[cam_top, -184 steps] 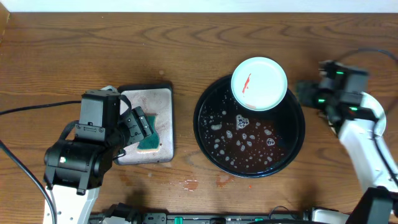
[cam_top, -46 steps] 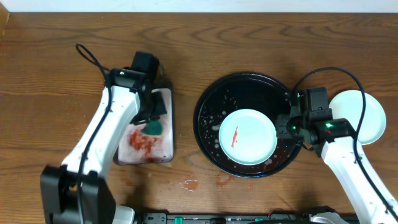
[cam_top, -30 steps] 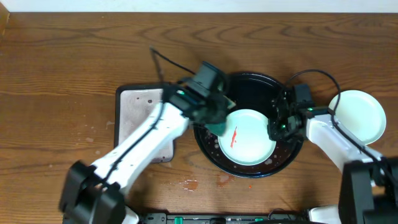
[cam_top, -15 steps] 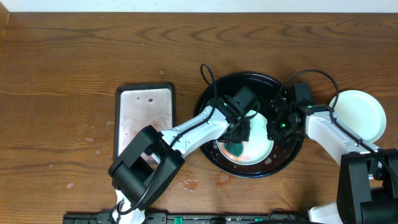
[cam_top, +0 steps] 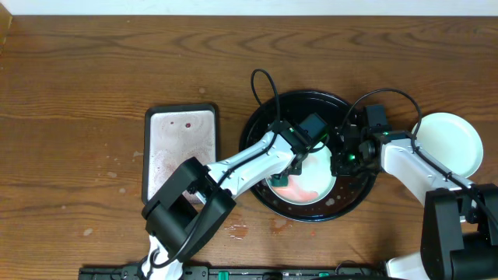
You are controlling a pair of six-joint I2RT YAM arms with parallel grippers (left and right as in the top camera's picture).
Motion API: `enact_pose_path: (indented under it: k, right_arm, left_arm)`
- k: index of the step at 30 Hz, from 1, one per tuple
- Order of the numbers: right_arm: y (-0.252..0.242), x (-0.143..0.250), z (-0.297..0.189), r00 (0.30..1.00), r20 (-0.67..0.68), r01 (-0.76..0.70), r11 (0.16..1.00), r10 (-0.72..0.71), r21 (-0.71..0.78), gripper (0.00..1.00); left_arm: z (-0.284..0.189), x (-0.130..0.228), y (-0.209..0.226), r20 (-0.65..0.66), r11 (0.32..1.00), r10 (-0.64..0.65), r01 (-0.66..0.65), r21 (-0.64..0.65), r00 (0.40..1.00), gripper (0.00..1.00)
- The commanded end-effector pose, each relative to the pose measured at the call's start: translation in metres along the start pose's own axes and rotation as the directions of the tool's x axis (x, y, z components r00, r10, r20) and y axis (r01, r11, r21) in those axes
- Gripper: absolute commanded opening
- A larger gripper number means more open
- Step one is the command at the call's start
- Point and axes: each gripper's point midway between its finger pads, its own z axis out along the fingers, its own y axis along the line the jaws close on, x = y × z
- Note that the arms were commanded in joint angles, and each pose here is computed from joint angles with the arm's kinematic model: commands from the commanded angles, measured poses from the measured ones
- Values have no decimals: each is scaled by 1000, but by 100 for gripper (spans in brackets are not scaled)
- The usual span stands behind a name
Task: Clean dirty plates on tray and stack at the side
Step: 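Scrub the red-streaked plate with the sponge while right gripper holds it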
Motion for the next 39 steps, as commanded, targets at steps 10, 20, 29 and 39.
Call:
enact_pose_path:
  k: [10,20,29,39]
  right_arm:
    - [-11,0,4,1000,-5,4,999,-4,55,1]
    - [-11,0,4,1000,-7,4,998,-3,55,1]
    - [-11,-1,4,1000,-3,5,999,-5,54,1]
    - [-11,-1,4,1000,-4,5,998,-4,55,1]
  left_arm:
    - [3,46,-123,-288,812,135,60,580,948,8]
    - [22,52,-90,-244,916,134,-26,400,960,8]
    - [27,-7,29,-59,989,-20,11,-145,998,8]
    - [16,-35,26,44,988,-26,33,-151,999,8]
